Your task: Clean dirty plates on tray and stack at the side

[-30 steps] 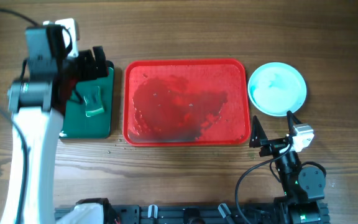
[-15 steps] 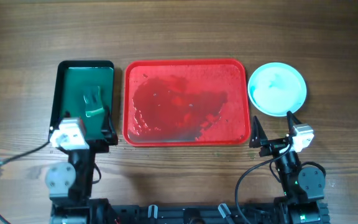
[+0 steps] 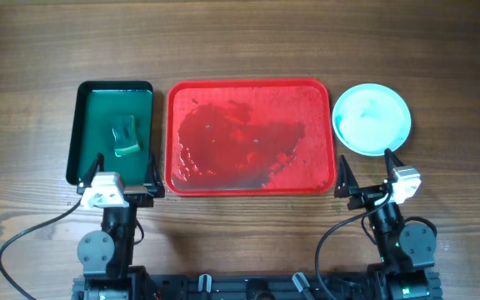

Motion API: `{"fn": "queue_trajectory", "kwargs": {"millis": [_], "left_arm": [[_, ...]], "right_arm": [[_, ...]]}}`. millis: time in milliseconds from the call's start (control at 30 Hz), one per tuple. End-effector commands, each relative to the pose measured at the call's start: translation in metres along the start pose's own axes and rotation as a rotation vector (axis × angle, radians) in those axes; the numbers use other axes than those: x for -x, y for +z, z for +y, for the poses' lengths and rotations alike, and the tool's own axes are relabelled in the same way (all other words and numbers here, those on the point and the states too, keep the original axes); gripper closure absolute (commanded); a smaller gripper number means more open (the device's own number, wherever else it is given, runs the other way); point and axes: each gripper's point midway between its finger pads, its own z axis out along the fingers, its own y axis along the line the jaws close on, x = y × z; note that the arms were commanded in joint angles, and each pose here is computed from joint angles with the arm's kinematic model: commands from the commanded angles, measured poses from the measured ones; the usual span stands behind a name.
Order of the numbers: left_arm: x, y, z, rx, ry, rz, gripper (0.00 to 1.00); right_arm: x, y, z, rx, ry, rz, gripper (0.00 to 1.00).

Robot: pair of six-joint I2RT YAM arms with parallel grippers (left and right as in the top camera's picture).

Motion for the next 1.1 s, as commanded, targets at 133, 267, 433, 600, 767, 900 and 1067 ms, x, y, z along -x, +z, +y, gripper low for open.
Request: {"fn": "queue_trajectory", "kwargs": {"millis": [133,267,433,600,767,900,1067], "left_arm": [[-0.035,-0.001,0.000,-0.006,-0.022,0.116,0.00],[-0.034,-0.001,0.000,-0.007,-0.021,0.114,0.00],[-0.034,-0.001,0.000,-0.007,-0.021,0.114,0.00],[-0.034,-0.001,0.000,-0.007,-0.021,0.114,0.00],[-0.034,-0.001,0.000,-0.007,-0.021,0.114,0.00],[-0.034,-0.001,0.000,-0.007,-0.021,0.114,0.00],[-0.034,-0.001,0.000,-0.007,-0.021,0.114,0.00]], "right_arm": [[0.002,0.000,-0.002,-0.011,0.001,-0.010,0.00],[0.002,0.000,-0.002,-0.011,0.001,-0.010,0.00],[0.002,0.000,-0.002,-0.011,0.001,-0.010,0.00],[0.002,0.000,-0.002,-0.011,0.001,-0.010,0.00],[0.002,0.000,-0.002,-0.011,0.001,-0.010,0.01],[0.002,0.000,-0.002,-0.011,0.001,-0.010,0.00],[0.002,0.000,-0.002,-0.011,0.001,-0.011,0.00]]}}
